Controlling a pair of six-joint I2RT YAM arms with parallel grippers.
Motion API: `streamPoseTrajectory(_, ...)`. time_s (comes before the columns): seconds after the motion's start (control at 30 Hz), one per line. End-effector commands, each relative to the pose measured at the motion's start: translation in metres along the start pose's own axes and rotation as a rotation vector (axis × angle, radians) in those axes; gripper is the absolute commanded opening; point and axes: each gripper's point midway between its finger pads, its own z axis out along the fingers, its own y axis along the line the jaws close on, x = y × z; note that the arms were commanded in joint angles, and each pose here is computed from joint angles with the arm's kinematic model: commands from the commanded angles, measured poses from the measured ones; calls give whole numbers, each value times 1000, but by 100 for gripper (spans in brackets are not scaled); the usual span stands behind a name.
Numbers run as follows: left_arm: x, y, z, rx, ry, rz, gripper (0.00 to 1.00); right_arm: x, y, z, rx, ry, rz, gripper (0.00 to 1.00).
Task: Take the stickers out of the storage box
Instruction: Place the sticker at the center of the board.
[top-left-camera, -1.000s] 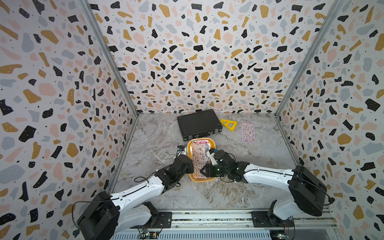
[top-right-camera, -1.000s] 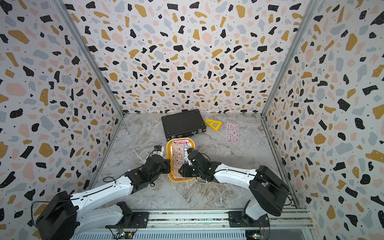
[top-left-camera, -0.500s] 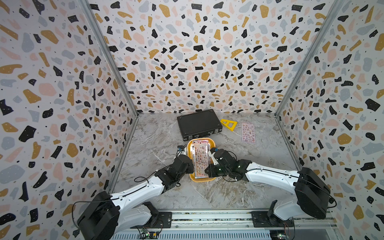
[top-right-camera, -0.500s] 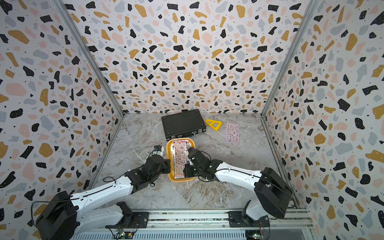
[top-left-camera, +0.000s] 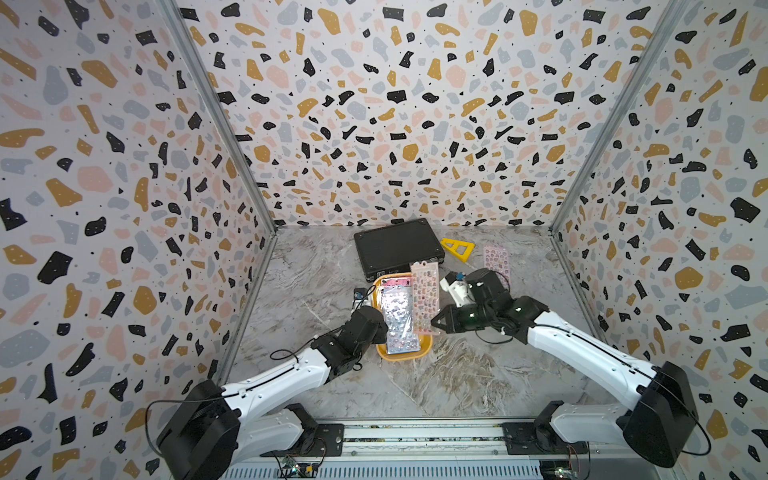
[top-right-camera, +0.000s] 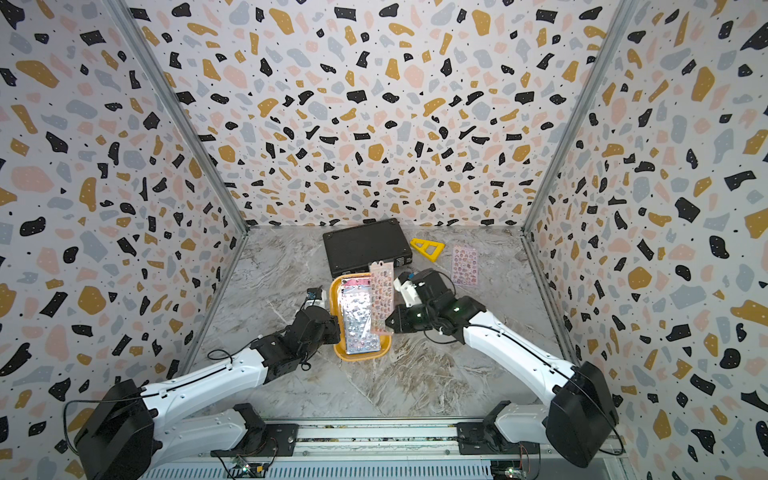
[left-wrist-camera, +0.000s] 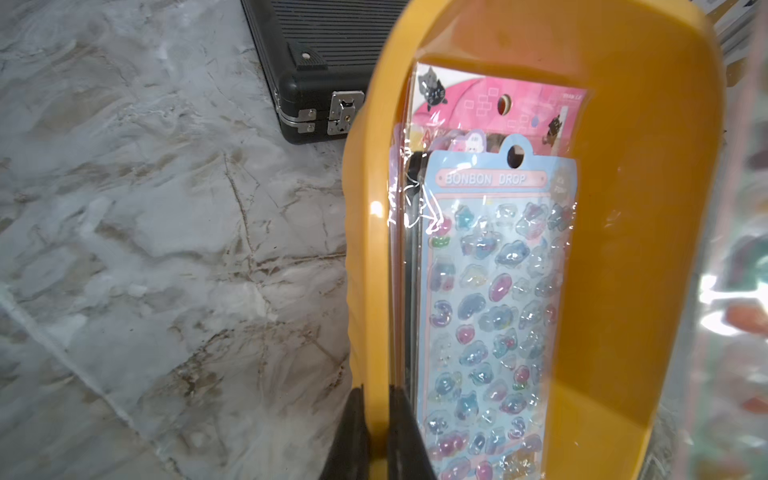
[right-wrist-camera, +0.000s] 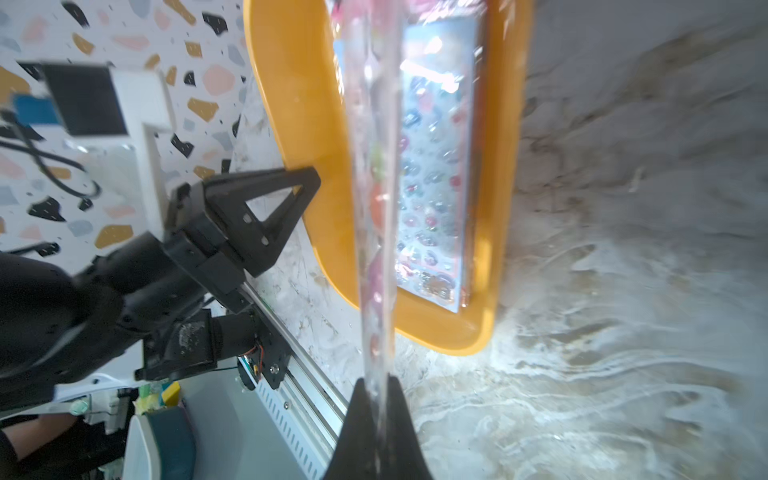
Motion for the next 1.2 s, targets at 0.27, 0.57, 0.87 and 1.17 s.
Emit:
streamPoseTrajectory(0.27, -25, 7, -11, -68, -77, -34, 0, -83, -132, -107, 363, -40, 283, 0)
streamPoseTrajectory(0.57, -23, 6, -10, -65, -75, -40, 0, -124, -251, -152, 630, 131, 529, 0)
streamPoseTrajectory(0.87, -20, 1, -8, -34, -62, -49, 0, -110, -313, -149, 684, 257, 615, 0)
streamPoseTrajectory(1.17, -19, -3, -7, -16, -48, -51, 0, -96, -319, -150, 718, 312, 627, 0)
